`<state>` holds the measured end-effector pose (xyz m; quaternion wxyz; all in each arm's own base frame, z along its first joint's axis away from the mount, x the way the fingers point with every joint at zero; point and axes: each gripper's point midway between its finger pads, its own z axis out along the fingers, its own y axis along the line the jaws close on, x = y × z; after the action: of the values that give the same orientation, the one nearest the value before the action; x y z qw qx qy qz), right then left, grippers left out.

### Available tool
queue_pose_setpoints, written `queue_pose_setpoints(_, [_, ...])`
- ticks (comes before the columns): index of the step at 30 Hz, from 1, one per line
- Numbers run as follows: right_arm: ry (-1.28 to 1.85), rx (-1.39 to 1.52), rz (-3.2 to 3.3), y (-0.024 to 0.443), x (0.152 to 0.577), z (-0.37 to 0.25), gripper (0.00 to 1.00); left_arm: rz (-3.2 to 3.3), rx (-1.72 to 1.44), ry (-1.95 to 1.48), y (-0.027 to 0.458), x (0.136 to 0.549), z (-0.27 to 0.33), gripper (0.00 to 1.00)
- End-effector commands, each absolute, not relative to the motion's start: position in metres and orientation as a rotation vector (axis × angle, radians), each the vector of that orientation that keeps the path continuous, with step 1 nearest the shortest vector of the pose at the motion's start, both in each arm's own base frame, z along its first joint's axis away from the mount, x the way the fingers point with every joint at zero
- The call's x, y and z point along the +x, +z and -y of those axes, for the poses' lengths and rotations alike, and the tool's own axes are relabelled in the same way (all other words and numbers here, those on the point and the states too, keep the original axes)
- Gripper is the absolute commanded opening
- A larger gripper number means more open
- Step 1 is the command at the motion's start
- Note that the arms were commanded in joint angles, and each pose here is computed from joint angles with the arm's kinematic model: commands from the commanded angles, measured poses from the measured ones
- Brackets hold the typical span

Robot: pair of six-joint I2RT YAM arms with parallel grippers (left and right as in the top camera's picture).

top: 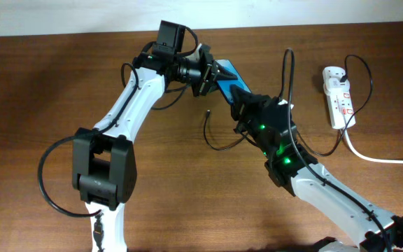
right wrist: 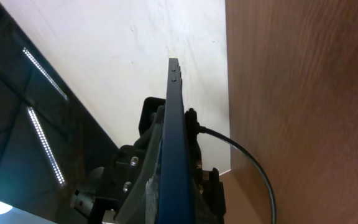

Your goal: Plug charger to phone and switch on socket

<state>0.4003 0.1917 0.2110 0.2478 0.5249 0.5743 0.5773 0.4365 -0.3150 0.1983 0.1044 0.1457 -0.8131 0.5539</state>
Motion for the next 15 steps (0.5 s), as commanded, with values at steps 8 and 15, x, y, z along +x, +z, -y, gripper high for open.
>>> queue_pose_setpoints(8, [1.576,1.281,-1.628,0.225,0.396,-0.208,0.04,2.403,0.395,1.632,0.197,0.433,0.322,0.02])
queue_pose_setpoints(15, [1.562,1.302,-1.599,0.225,0.402,-0.196,0.04,2.437,0.350,1.658,0.197,0.437,0.316,0.00])
